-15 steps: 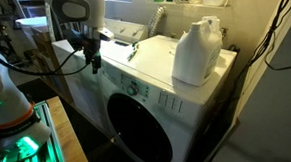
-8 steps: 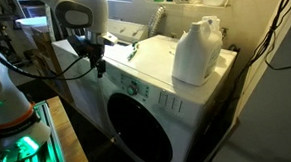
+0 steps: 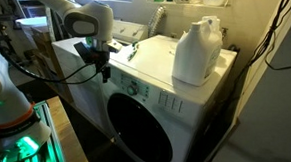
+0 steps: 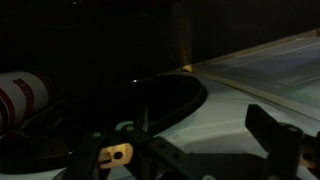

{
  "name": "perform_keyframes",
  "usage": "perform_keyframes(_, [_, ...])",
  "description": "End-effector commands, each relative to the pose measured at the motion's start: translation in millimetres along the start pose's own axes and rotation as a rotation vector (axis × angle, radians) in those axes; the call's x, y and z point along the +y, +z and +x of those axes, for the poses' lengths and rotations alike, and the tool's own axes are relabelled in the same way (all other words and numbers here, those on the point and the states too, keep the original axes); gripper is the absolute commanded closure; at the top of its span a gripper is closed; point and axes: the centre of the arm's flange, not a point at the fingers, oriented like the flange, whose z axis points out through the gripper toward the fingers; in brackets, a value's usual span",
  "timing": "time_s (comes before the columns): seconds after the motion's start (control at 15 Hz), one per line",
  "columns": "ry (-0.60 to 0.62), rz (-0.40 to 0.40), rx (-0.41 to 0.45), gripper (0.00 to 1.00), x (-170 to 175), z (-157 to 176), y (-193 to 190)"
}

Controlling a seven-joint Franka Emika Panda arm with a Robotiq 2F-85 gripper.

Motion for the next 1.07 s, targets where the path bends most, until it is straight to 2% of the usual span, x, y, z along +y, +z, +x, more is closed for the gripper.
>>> perform_keyframes(0.0, [0.043, 0.036, 0.012, 0.26, 15.5, 30.3, 38.4])
perform_keyframes(0.4, [0.081, 0.047, 0.073, 0.73, 24.5, 60.5, 60.9])
perform_keyframes(0.53, [0.074, 0.024, 0.087, 0.89, 26.7, 66.7, 65.0])
perform_keyframes(0.6, [0.069, -0.019, 0.101, 0.95, 29.3, 67.9, 67.3])
perform_keyframes(0.67, [0.057, -0.031, 0.104, 1.0, 31.3, 68.6, 67.8])
perform_keyframes(1.0, [0.015, -0.098, 0.13, 1.0, 37.5, 67.0, 71.2])
